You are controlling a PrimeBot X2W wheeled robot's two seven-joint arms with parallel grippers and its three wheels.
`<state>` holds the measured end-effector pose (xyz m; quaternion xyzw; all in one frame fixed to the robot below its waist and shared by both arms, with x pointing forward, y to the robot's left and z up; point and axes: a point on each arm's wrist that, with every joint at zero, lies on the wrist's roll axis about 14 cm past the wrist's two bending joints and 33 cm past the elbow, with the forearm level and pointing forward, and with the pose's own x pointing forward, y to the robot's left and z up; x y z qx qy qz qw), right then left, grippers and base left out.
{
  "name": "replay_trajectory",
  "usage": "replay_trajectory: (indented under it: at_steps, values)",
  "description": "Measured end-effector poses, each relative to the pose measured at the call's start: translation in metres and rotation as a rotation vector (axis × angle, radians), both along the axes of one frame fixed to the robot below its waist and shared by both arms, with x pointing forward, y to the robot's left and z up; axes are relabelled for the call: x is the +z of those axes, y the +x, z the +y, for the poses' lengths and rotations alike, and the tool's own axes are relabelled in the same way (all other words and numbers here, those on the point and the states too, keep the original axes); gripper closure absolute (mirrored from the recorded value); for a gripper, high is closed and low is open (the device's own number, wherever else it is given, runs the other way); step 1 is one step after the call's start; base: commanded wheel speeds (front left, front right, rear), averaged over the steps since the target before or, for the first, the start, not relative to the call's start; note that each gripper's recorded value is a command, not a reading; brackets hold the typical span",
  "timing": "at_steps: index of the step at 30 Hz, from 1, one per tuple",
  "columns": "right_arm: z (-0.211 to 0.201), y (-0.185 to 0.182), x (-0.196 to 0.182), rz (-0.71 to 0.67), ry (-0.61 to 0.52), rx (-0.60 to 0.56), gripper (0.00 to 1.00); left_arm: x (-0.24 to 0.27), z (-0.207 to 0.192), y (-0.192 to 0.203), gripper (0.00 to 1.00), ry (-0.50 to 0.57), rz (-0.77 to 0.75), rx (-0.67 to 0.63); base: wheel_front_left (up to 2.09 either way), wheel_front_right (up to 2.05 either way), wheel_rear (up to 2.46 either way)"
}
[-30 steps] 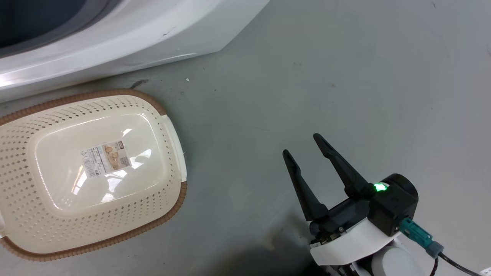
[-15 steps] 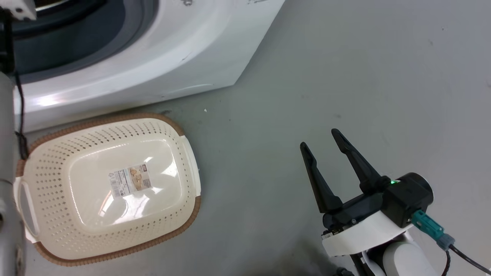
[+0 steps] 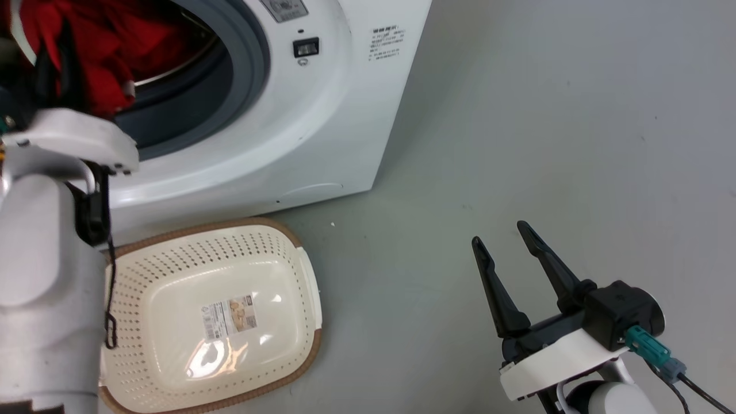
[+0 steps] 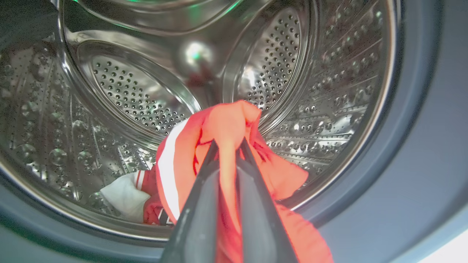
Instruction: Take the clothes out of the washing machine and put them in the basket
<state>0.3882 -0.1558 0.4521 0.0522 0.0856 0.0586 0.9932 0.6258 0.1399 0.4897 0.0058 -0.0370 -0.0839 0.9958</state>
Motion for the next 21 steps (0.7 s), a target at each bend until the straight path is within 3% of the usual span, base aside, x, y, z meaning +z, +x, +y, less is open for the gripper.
replay_trajectory:
  at_steps: [21]
  values:
    - [0.019,-0.022,0.045,-0.088,0.007,0.059,0.0,0.046,0.029,-0.138,1.0,-0.078,-0.095,0.061,0.0,0.0,0.0]
